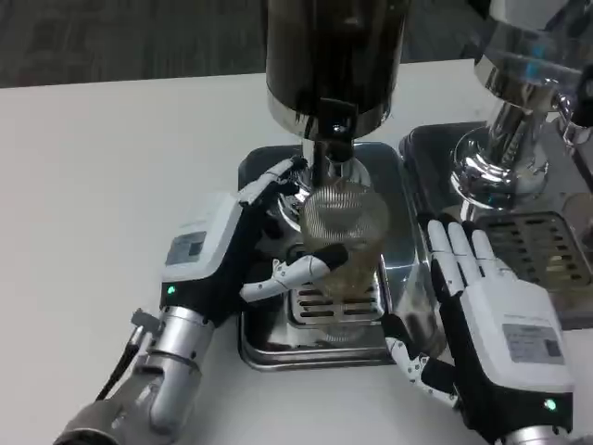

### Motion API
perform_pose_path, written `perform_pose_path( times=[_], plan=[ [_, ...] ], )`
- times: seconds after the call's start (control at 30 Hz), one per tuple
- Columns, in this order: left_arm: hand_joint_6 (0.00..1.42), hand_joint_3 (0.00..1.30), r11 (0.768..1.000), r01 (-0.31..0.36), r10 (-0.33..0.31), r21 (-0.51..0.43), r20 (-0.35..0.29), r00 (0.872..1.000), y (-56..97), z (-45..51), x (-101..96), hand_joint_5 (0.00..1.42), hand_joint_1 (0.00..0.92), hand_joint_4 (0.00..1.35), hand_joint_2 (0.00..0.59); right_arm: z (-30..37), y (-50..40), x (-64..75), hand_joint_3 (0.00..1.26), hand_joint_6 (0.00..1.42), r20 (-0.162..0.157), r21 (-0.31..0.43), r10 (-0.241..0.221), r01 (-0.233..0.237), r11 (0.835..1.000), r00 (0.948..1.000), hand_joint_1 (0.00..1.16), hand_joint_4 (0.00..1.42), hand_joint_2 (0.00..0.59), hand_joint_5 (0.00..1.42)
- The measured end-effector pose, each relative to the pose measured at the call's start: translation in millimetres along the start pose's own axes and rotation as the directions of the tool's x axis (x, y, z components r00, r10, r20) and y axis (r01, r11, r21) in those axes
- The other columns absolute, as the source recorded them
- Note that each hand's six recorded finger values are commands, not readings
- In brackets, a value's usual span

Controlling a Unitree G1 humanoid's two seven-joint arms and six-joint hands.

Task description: Grasp the cup under the faucet to collect the drink, then remove the cup.

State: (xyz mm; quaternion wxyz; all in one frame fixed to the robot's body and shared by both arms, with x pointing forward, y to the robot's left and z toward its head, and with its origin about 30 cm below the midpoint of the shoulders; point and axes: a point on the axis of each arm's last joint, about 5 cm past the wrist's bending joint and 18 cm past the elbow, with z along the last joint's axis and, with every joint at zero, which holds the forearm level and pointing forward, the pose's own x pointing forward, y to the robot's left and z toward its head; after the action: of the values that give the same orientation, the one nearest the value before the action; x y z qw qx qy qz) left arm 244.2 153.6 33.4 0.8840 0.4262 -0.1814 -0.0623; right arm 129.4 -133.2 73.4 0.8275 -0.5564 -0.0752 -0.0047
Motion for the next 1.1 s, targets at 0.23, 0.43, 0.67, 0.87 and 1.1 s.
perform_pose_path(
  times=[0.23,0.43,0.67,0.87,1.1],
  plan=[
    [0.27,0.08,0.999,-0.035,0.035,-0.030,-0.012,0.999,12.0,-8.7,-7.6,0.30,0.000,0.10,0.014,-3.9,1.5,2.3,0.00,0.13,-0.003,-0.012,0.008,-0.008,1.000,1.0000,0.57,0.00,0.383,0.00],
    [0.00,0.00,0.995,-0.083,0.085,-0.054,0.049,0.995,30.7,-12.2,-12.6,0.00,0.000,0.00,0.035,-7.5,-0.8,5.3,0.00,0.13,-0.011,0.001,0.005,-0.005,1.000,0.9999,0.53,0.00,0.352,0.00],
    [0.00,0.00,0.987,-0.097,0.107,-0.125,0.069,0.992,50.5,-14.8,-22.8,0.00,0.000,0.00,0.041,-10.1,-0.4,7.6,0.00,0.11,-0.003,0.027,0.019,-0.019,0.999,0.9998,0.49,0.00,0.324,0.00],
    [0.00,0.00,0.977,-0.105,0.134,-0.185,0.151,0.979,68.8,-8.1,-20.9,0.00,0.000,0.00,0.045,-11.4,1.3,7.3,0.00,0.11,-0.004,0.032,0.029,-0.029,0.999,0.9996,0.48,0.00,0.320,0.00],
    [0.00,0.00,0.964,-0.107,0.167,-0.242,0.243,0.955,87.2,2.4,-22.5,0.00,0.000,0.00,0.054,-11.6,1.9,6.5,0.00,0.11,-0.003,0.034,0.034,-0.033,0.999,0.9994,0.47,0.00,0.319,0.00]
  ],
)
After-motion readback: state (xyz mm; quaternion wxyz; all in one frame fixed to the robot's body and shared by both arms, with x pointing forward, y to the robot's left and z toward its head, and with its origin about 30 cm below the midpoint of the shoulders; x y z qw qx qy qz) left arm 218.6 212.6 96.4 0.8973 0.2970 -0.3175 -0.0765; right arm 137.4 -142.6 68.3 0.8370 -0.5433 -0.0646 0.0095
